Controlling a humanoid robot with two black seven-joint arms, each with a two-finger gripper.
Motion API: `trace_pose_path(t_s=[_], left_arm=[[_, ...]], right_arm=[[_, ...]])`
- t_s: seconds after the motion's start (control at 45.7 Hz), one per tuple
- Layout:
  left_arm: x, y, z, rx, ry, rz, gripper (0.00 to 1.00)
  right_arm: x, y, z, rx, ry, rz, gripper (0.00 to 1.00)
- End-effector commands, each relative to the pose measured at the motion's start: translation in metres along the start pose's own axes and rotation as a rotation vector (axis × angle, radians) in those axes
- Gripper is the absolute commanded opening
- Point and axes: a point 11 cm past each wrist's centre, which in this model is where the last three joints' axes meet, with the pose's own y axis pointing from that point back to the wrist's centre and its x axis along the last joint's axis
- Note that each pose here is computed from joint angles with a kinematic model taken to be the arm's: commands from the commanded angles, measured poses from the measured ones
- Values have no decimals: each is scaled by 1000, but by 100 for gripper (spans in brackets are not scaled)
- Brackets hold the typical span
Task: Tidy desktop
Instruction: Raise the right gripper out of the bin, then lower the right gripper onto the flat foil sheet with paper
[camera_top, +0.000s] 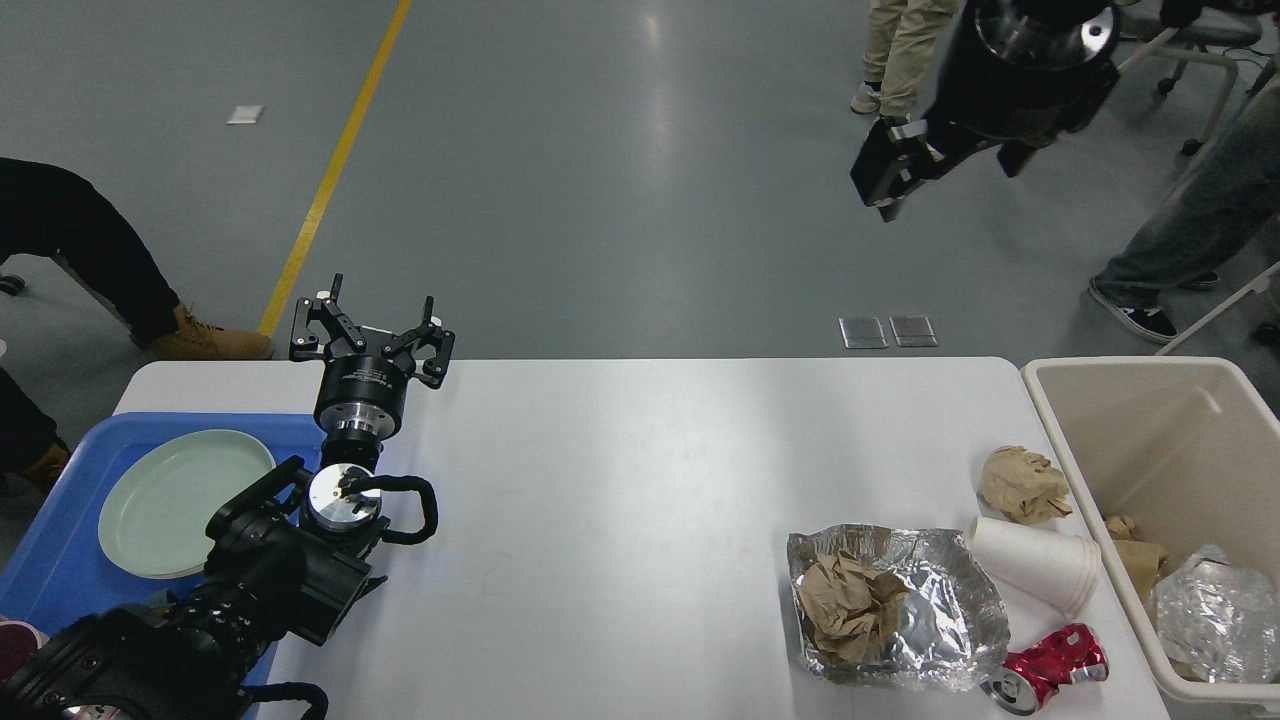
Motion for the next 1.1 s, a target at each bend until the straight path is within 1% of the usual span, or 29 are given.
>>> trace_pose_path(t_s=[0.0, 0.066, 0.153, 0.307, 0.35, 0.394, 0.438, 0.504, 0.526, 0.613, 0.679, 0.832, 1.073], left_arm=[[0, 0, 1, -1, -1, 0, 97], [0, 0, 1, -1, -1, 0, 97], [0, 0, 0, 0, 1, -1, 97], [0, 0, 0, 1, -1, 0, 97], [0, 0, 0, 1, -1, 0, 97], [0, 0, 1, -1, -1, 0, 97], [0, 0, 1, -1, -1, 0, 97], [0, 0, 1, -1, -1, 0, 97], [0, 0, 1, -1, -1, 0, 97], [0, 0, 0, 1, -1, 0, 97], [0, 0, 0, 0, 0, 0, 97], [0, 0, 0, 1, -1, 0, 97], [0, 0, 0, 0, 0, 0, 97]], right_arm=[[7, 14, -20, 55, 24, 39, 100], [8, 16, -25, 74, 29, 46, 100], [8, 16, -21, 84, 15, 49, 100], [0, 14, 25, 94, -98, 54, 100], [-8, 6, 38, 102, -133, 36, 100], [-22, -14, 45, 109, -154, -21, 100], [-46, -37, 41, 123, -149, -116, 100], [-96, -67, 32, 125, -113, -300, 100], [-107, -75, 30, 123, -110, -310, 100], [-134, -103, 20, 121, -115, -211, 100], [-151, -120, 12, 132, -123, -185, 100], [-183, -151, 1, 159, -125, -285, 100], [-226, -193, -1, 174, -161, -400, 100]])
